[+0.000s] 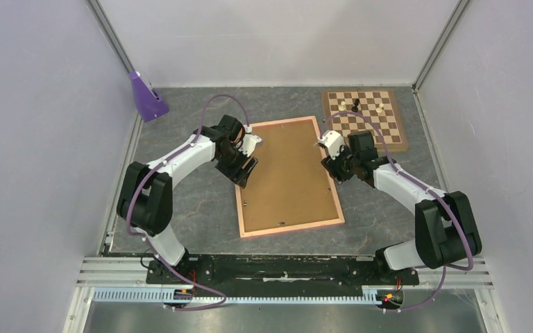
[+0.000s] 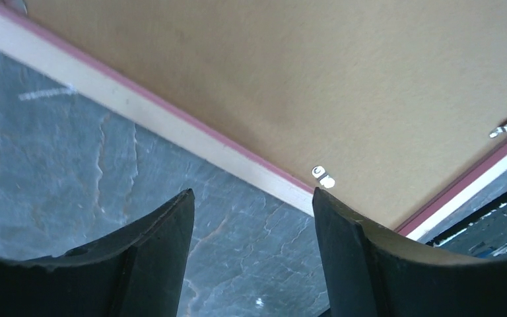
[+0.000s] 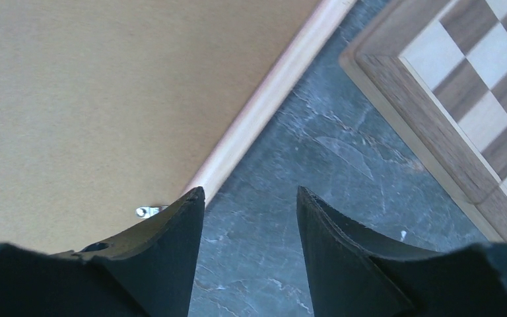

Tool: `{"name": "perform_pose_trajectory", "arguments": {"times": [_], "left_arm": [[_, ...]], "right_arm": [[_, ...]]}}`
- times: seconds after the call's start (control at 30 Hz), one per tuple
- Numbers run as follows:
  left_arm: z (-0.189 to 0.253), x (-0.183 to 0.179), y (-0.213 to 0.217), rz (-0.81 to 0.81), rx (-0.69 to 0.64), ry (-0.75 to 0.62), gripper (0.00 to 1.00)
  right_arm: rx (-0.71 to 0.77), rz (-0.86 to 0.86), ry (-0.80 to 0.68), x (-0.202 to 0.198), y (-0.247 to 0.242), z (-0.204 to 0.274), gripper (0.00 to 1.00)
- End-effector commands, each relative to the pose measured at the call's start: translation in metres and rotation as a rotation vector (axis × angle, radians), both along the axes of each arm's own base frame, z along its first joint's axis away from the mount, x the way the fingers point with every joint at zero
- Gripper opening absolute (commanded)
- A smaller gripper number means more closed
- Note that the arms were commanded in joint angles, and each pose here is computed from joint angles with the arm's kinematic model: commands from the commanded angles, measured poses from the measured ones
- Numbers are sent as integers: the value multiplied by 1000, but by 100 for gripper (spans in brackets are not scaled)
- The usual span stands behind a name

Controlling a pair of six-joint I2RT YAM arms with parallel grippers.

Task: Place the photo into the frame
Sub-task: Install the photo frame at the center of the board.

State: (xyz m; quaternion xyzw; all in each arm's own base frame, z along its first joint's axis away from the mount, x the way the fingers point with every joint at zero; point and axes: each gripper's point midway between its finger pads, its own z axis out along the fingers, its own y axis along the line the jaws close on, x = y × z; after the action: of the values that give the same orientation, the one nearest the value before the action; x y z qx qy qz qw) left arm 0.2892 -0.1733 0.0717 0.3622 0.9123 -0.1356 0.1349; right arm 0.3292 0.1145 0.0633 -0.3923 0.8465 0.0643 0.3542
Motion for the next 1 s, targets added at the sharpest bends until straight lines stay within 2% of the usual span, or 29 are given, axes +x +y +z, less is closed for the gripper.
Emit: {"name": "perform_pose_trajectory", "arguments": {"times": [0.0, 0.07, 0.23, 0.77, 0.97], "left_arm": [[7, -9, 12, 92, 54, -21, 75], [7, -19, 12, 90, 56, -8, 80], [12, -33, 5, 114, 15, 27, 83], [-12, -48, -11, 153, -7, 70, 85], [-21, -48, -9, 147, 17, 68, 84]], "right_arm": [[12, -69, -55, 14, -11, 10, 56], [14, -80, -53, 14, -13, 8, 56], [38, -81, -55, 13, -11, 7, 55], [44, -102, -53, 13, -15, 0, 51], [123, -113, 5, 13, -5, -3, 51]]}}
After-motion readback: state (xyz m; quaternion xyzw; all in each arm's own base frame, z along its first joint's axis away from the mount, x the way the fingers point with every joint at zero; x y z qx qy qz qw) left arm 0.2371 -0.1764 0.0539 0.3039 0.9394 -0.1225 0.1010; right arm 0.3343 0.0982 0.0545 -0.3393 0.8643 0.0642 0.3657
